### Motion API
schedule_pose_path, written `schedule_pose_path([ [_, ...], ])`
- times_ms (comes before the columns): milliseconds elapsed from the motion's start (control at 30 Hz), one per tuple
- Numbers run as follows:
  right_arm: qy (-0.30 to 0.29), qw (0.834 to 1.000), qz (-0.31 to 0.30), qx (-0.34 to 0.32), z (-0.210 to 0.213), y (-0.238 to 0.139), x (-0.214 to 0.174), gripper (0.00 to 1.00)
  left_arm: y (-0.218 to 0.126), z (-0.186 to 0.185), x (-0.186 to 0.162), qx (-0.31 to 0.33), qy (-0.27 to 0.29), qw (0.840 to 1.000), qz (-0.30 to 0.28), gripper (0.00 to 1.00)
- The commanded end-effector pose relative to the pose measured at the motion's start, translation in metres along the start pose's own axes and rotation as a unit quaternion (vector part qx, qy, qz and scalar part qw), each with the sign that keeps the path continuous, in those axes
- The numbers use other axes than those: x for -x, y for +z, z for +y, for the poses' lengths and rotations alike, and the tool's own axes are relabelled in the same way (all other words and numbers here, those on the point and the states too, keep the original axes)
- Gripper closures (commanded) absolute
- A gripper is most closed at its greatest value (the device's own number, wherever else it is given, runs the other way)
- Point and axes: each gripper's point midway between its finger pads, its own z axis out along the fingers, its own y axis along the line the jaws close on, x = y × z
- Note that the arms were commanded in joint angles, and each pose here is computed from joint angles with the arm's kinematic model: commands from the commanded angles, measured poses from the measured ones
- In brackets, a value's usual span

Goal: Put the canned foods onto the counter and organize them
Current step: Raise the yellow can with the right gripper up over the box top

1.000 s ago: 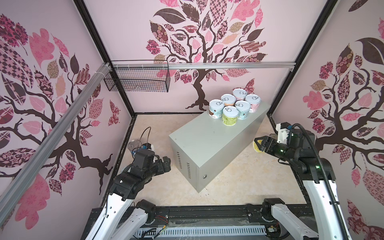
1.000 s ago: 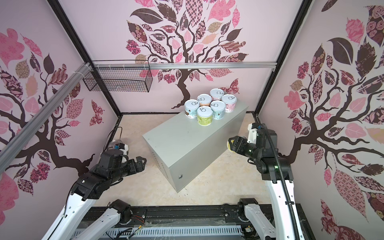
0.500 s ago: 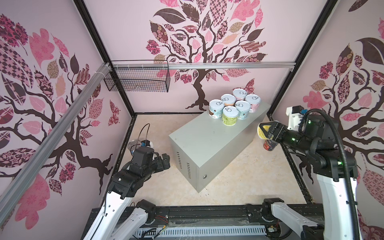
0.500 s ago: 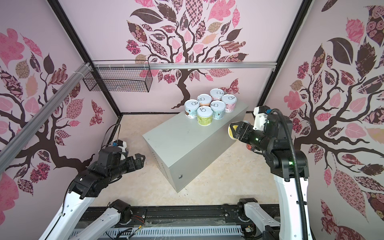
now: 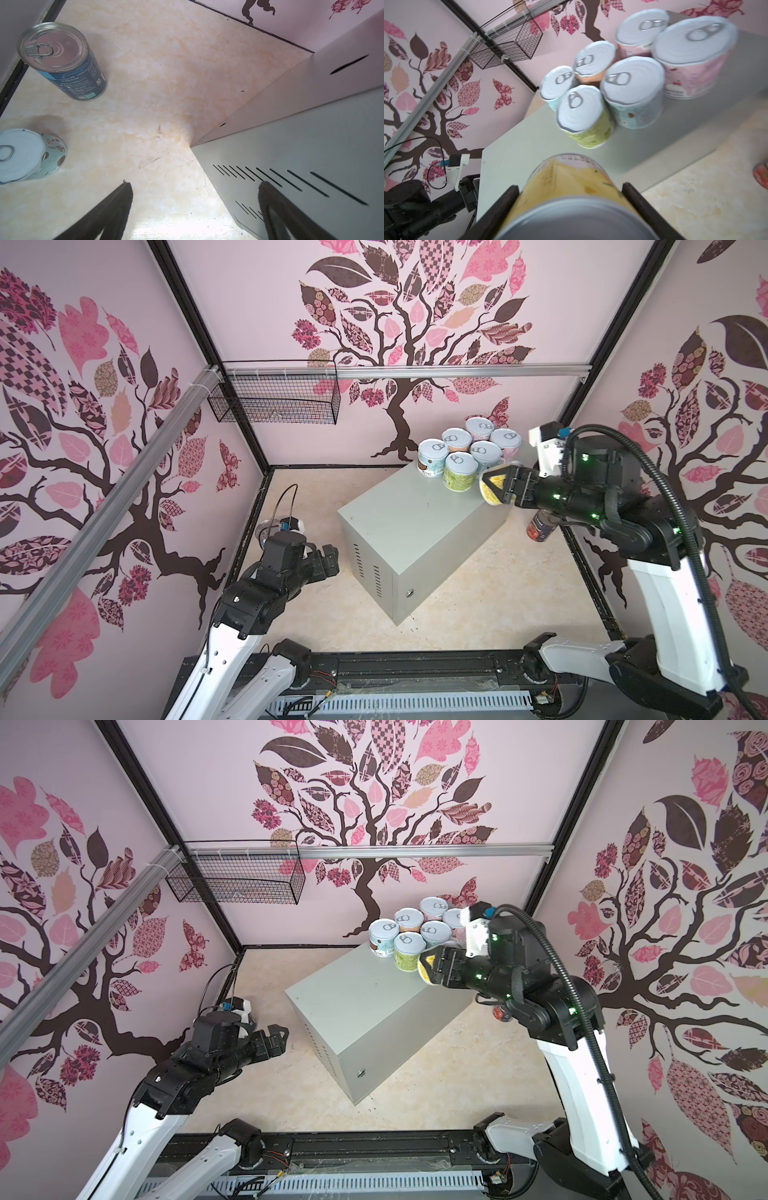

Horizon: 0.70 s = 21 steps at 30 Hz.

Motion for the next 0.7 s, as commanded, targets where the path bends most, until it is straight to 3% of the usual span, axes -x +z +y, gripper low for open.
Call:
schedule_pose_path([
  [0,-0.032,0.998,-0.039,-0.025,0.020,0.000,0.017,0.56,-0.017,-0.006,0.019,-0.012,0.001,0.999,-0.034,0.02],
  [300,-0.113,0.994,-0.007,-0.011,0.084,0.039,-0.003,0.56,-0.019,-0.002,0.015,-0.011,0.004,0.999,-0.035,0.02],
  [667,-0.160,0.985,0.032,-0.051,0.091,0.097,-0.025,0.55,-0.018,0.002,0.013,-0.004,0.013,0.999,-0.038,0.02],
])
